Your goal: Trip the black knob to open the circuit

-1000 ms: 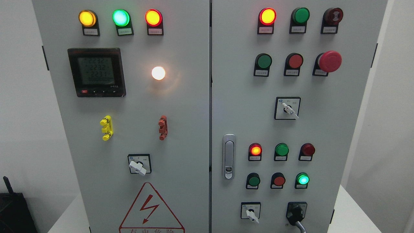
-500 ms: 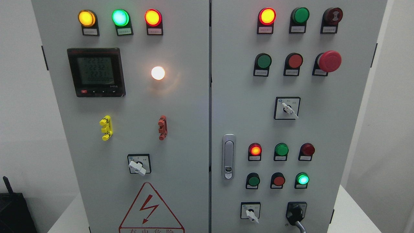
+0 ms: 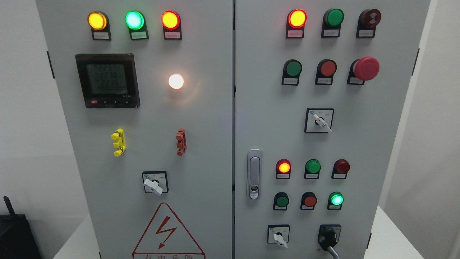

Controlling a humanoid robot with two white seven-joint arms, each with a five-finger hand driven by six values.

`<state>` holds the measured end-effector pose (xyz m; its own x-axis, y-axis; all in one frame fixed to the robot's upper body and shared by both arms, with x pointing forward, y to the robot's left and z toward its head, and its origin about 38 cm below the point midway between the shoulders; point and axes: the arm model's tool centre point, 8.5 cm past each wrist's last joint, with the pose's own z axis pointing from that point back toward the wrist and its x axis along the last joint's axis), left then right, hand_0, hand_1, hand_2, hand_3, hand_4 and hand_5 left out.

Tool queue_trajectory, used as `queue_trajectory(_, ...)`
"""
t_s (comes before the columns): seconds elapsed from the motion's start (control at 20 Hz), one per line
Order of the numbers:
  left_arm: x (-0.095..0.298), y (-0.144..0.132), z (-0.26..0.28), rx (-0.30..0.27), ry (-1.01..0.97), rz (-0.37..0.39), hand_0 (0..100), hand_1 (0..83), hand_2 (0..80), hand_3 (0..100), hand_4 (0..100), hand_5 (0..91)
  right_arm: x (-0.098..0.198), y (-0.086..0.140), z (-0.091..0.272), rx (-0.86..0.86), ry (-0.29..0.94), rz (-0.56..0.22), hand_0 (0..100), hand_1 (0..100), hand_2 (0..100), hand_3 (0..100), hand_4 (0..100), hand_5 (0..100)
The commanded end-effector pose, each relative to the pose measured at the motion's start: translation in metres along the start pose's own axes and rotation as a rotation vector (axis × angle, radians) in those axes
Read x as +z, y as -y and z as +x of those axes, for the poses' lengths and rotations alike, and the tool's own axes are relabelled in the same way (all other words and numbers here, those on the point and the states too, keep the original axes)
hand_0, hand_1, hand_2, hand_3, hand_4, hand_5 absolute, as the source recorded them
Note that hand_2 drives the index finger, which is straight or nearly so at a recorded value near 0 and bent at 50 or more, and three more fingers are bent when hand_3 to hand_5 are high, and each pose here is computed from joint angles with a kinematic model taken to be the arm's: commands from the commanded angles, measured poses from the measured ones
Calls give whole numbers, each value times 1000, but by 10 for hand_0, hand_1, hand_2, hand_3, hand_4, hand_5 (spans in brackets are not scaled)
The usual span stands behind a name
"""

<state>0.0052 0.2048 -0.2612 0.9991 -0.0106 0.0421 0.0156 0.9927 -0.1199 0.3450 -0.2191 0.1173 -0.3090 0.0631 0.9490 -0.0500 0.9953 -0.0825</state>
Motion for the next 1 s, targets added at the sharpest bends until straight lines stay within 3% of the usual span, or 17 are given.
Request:
queue_trajectory(0.0,-1,-1,7,-2,19,1,120,389,0,0,0,0,2,9,-5,4,-16,-12,0,0,72,1000,975,967)
queue_trajectory(0.95,-1,-1,7,-3,19,1,120,389,0,0,0,0,1,15,-9,12,-30,-23,0,0,73,1000,976,966)
